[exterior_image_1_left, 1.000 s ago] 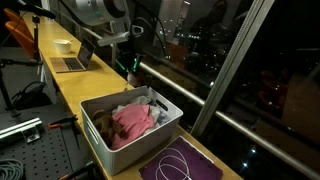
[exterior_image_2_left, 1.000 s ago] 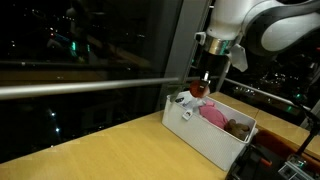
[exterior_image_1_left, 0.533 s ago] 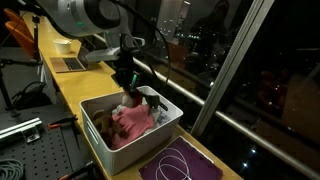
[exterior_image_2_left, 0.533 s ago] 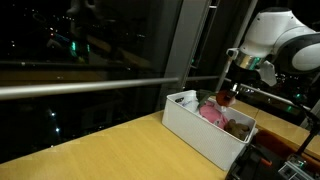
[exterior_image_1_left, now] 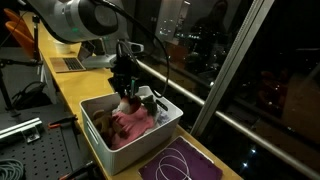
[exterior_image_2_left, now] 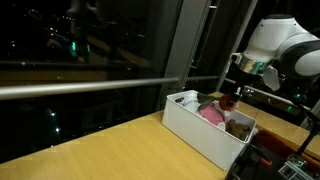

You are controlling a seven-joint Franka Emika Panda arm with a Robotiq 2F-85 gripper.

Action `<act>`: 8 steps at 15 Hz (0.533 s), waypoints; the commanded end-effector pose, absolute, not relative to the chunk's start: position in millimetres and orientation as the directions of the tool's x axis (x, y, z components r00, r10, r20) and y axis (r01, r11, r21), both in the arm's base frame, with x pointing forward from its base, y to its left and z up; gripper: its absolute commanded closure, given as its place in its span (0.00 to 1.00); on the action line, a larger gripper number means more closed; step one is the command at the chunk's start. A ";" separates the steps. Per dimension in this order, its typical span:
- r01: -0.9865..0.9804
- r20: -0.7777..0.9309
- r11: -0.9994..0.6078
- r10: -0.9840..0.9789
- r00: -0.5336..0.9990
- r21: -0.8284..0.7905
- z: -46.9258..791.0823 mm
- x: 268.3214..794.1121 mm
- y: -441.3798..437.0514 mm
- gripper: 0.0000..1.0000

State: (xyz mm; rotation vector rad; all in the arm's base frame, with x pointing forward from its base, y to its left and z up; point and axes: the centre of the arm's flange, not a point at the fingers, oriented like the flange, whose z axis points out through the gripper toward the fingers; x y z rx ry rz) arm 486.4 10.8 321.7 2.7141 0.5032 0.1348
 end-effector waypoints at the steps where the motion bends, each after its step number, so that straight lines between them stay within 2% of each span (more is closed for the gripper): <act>1: 0.327 0.025 -0.865 0.363 0.931 0.380 321.8 486.4 10.8 0.59; 3: 0.327 0.025 -0.865 0.363 0.931 0.380 321.8 486.5 10.8 0.59; 4: 0.327 0.026 -0.865 0.363 0.931 0.380 321.9 486.5 10.8 0.34; 5: 0.327 0.031 -0.864 0.366 0.930 0.384 322.7 486.0 16.7 0.33; 8: 0.319 0.041 -0.862 0.363 0.931 0.395 325.5 482.7 38.5 0.11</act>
